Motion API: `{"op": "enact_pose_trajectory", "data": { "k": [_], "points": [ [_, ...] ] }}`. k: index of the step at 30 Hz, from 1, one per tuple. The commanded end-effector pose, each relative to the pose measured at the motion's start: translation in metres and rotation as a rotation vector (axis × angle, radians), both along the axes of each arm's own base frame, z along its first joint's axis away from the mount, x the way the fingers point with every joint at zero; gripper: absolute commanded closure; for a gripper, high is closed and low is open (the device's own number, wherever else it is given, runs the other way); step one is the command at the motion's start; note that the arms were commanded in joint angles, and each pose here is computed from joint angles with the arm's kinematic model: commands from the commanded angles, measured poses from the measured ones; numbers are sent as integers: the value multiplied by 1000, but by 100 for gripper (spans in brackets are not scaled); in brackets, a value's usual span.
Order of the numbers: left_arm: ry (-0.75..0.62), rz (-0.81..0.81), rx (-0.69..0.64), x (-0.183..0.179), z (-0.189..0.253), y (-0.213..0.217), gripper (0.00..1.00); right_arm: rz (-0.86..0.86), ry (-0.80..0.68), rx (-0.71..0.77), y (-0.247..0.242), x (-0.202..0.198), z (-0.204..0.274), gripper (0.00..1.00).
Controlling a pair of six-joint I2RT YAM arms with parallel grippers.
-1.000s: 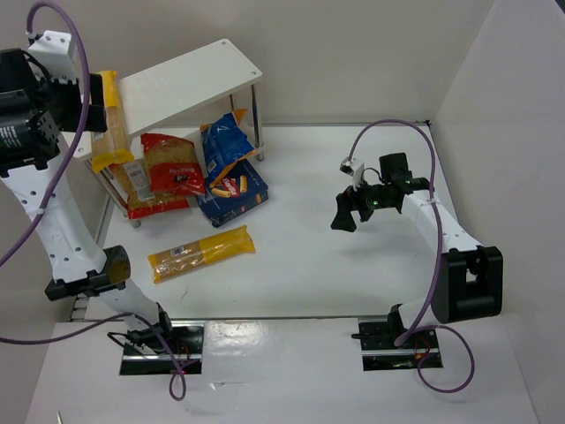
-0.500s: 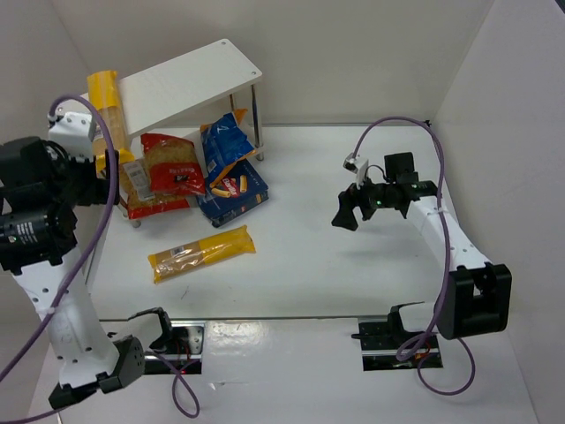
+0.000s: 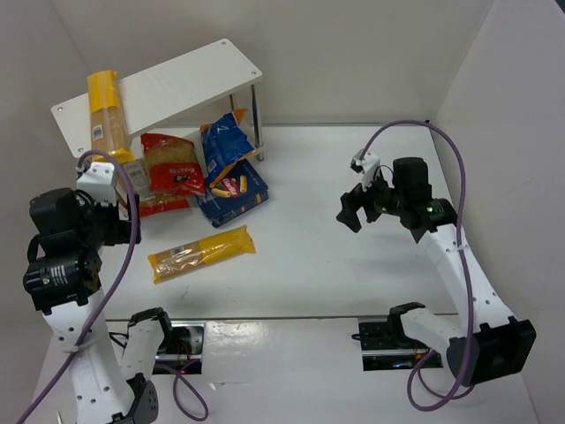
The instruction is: Place and organize the pasta boxes and bags onto the shelf
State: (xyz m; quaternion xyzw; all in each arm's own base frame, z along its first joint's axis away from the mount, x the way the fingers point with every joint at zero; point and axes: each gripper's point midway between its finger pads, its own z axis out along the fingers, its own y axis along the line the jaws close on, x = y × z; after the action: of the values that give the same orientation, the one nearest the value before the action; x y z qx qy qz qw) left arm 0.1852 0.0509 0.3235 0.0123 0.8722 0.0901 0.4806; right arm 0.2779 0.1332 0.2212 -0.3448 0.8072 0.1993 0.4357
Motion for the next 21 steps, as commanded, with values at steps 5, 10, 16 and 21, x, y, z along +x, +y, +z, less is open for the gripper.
{"op": "enact_pose_trajectory", "data": {
  "k": [5, 10, 16, 21],
  "points": [
    [-146, -73, -83, 6, 7, -24, 0, -223, -10, 2, -38, 5, 3, 0],
    [-222, -203, -73, 2, 7, -45, 0, -407, -32, 8, -74, 14, 9, 0],
    [-311, -326, -36, 3, 5, -62, 0, -530, -132, 23, -106, 2, 25, 0],
    [-325, -388, -46, 7, -7, -70, 0, -592, -186, 23, -122, -11, 31, 0]
  ]
}}
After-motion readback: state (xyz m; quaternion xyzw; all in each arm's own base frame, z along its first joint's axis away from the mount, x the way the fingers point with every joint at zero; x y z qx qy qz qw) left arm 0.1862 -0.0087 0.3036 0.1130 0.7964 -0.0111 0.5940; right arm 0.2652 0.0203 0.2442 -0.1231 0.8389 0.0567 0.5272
